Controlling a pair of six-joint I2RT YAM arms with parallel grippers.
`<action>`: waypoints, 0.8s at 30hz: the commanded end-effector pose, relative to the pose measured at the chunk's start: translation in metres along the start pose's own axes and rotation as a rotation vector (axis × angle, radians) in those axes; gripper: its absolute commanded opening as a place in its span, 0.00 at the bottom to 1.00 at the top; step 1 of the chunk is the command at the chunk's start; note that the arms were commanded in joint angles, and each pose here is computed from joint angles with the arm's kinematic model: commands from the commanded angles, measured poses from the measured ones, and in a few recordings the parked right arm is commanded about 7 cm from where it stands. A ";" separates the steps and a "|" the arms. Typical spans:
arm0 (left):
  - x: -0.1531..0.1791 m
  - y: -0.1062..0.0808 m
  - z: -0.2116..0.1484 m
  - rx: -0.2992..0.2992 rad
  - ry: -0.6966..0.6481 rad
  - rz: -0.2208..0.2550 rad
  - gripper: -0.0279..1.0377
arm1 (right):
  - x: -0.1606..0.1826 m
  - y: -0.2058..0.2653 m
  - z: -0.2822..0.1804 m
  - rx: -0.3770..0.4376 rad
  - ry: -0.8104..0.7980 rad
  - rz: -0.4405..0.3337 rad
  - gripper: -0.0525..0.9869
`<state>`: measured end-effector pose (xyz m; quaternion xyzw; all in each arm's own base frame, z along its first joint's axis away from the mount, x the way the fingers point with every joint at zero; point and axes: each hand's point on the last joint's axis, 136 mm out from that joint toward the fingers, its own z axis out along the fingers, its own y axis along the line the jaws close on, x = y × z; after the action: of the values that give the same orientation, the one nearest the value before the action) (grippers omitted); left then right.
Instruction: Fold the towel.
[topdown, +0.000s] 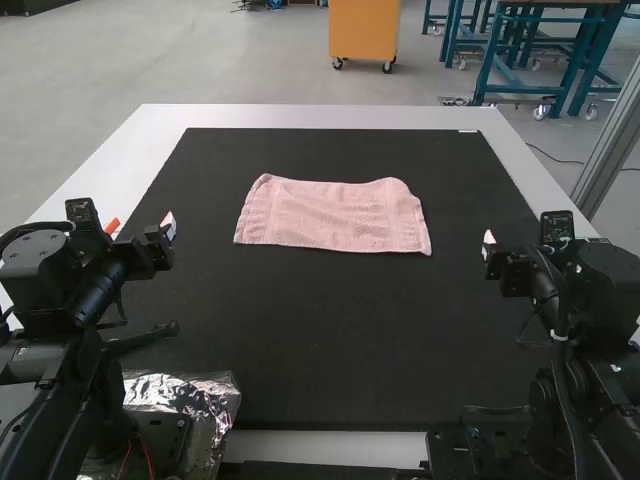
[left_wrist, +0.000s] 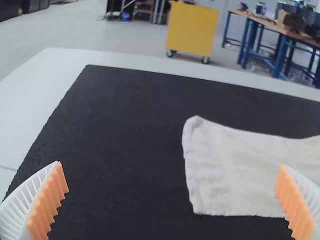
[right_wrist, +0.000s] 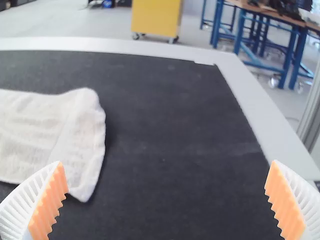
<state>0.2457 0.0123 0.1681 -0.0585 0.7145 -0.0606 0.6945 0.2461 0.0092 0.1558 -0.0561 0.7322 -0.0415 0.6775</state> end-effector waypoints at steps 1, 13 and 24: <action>-0.001 0.004 0.000 -0.016 -0.010 -0.005 0.94 | 0.001 -0.001 0.000 0.007 -0.003 -0.004 0.93; -0.001 0.004 0.000 -0.016 -0.010 -0.005 0.94 | 0.001 -0.001 0.000 0.007 -0.003 -0.004 0.93; -0.020 0.001 -0.001 -0.007 -0.086 0.024 0.94 | -0.007 -0.003 0.000 0.014 -0.037 -0.141 0.93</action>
<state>0.2458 0.0123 0.1796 -0.0539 0.6984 -0.0587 0.7112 0.2462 0.0092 0.1583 -0.0837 0.7262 -0.0676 0.6790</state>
